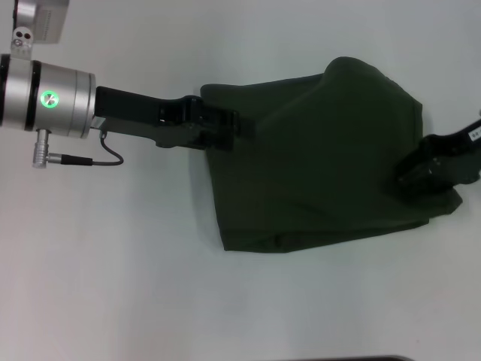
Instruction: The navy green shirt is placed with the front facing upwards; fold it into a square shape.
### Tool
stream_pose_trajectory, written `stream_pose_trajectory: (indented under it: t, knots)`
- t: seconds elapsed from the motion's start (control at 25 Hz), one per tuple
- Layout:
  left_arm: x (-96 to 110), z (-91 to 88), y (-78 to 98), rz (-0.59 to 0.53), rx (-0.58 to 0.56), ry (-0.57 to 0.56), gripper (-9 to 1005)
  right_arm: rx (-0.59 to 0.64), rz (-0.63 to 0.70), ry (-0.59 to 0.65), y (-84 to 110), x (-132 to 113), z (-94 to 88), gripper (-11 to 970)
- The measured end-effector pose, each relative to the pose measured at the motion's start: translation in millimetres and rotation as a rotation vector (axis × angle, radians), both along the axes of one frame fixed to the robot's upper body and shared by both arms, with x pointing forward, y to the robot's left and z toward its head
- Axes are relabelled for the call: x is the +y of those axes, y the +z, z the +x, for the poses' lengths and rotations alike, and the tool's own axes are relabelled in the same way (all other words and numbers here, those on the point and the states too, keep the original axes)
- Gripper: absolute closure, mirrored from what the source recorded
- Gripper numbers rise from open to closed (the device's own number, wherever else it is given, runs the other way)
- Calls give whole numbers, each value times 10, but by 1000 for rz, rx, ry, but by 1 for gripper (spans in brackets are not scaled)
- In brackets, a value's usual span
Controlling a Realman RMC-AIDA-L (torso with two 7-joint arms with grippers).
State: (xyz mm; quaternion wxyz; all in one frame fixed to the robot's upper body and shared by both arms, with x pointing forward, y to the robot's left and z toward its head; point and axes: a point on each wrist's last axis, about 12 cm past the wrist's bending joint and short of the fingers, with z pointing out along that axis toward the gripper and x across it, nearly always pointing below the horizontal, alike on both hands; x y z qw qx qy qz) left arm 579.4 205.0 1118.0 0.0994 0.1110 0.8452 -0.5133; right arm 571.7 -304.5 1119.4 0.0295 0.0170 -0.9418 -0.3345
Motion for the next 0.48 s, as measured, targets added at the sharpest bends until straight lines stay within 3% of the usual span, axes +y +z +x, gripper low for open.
stream_pose_trajectory:
  t: [0.28, 0.48]
  knots:
    - [54, 7, 7, -3, -1, 16, 415, 27, -82, 1, -31, -109, -33, 521]
    - [59, 4, 5, -3, 1, 16, 415, -21, -131, -30, 98, -225, 39, 521]
